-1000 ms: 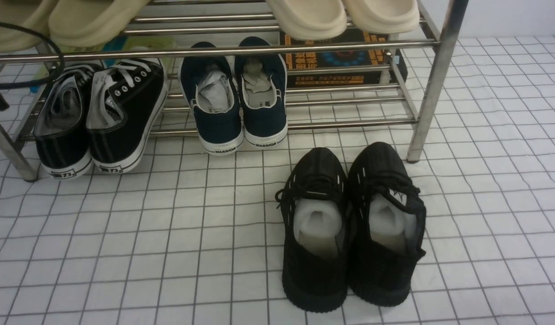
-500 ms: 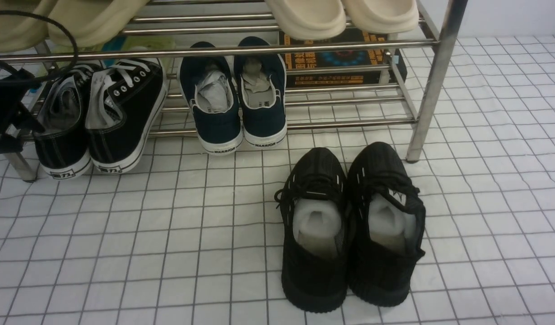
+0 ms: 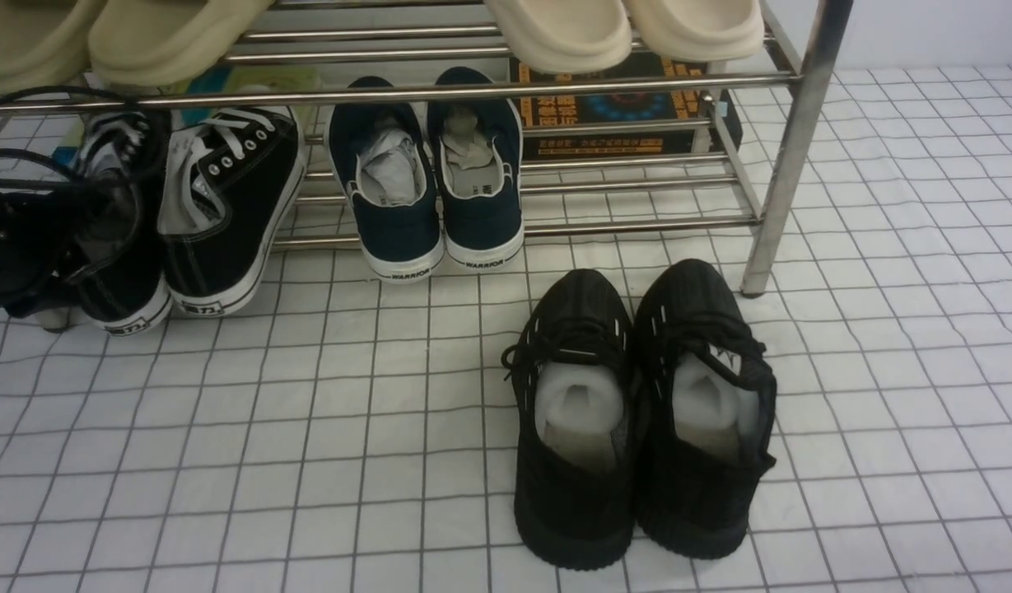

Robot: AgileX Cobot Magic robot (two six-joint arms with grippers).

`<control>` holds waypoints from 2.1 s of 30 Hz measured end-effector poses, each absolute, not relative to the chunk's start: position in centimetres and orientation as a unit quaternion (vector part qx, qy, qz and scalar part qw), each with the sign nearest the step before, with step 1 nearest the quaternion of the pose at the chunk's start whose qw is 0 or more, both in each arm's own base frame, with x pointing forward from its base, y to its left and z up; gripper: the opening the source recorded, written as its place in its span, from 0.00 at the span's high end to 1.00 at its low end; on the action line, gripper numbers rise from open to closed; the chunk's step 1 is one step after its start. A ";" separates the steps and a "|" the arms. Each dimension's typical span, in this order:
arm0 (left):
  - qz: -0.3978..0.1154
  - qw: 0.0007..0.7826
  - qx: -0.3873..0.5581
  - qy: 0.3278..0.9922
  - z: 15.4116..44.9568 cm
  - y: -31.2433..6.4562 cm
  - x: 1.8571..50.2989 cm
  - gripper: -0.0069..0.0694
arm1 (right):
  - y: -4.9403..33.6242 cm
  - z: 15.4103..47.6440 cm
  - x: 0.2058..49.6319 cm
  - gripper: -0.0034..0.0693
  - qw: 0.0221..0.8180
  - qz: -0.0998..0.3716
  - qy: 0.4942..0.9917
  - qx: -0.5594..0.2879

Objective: Take the shoes off the shelf with your hand from the white checkered tablecloth.
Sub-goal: 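Grasp the leftmost shoe on the bottom shelf of the shoe rack with the left gripper, then set the held shoe down on the floor in front of the rack with the left gripper, then grasp the leftmost shoe on the bottom shelf of the shoe rack with the left gripper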

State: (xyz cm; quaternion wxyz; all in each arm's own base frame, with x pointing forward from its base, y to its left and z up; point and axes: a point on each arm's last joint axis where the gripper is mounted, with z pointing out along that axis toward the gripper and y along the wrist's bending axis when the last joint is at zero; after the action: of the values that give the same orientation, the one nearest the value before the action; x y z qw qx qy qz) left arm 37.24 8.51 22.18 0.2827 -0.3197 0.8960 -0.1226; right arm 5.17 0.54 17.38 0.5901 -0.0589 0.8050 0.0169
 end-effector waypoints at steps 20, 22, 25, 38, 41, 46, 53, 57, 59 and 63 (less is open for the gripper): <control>0.076 0.110 -0.229 0.964 28.6 8.8 26.7 0.87 | 0.5 17.4 5.2 0.62 0.590 0.017 0.805 -0.059; 0.077 0.101 -0.230 0.965 28.1 8.7 26.3 0.87 | 0.5 17.4 5.2 0.62 0.590 0.017 0.805 -0.059; 0.079 0.078 -0.229 0.967 25.6 8.5 25.3 0.87 | 0.5 17.4 5.2 0.62 0.590 0.017 0.805 -0.059; 0.075 0.140 -0.203 0.966 22.6 8.3 25.4 0.77 | 0.5 17.4 5.2 0.62 0.590 0.017 0.805 -0.059; 0.081 0.144 -0.198 0.966 22.7 8.4 25.4 0.64 | 0.5 17.4 5.2 0.62 0.590 0.017 0.805 -0.059; 0.094 0.126 -0.194 0.968 22.9 8.6 25.0 0.43 | 0.5 17.4 5.2 0.62 0.590 0.017 0.805 -0.059; 0.074 0.147 -0.224 0.961 28.2 8.7 26.4 0.48 | 0.5 17.4 5.2 0.62 0.590 0.017 0.805 -0.059; 0.019 0.192 -0.232 0.953 30.6 7.7 27.8 0.72 | 0.5 17.4 5.2 0.62 0.590 0.017 0.805 -0.059; 0.002 0.211 -0.215 0.953 31.3 7.0 28.5 0.82 | 0.5 17.4 5.2 0.62 0.590 0.017 0.805 -0.059; -0.026 0.243 -0.136 0.960 31.8 3.7 32.0 0.91 | 0.5 17.4 5.2 0.62 0.590 0.017 0.805 -0.059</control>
State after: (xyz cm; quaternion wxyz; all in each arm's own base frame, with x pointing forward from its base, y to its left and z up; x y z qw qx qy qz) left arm 31.97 3.65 31.77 0.2428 -0.1361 0.9601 -0.0261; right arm 5.17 0.54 17.37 0.5897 -0.0589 0.8053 0.0169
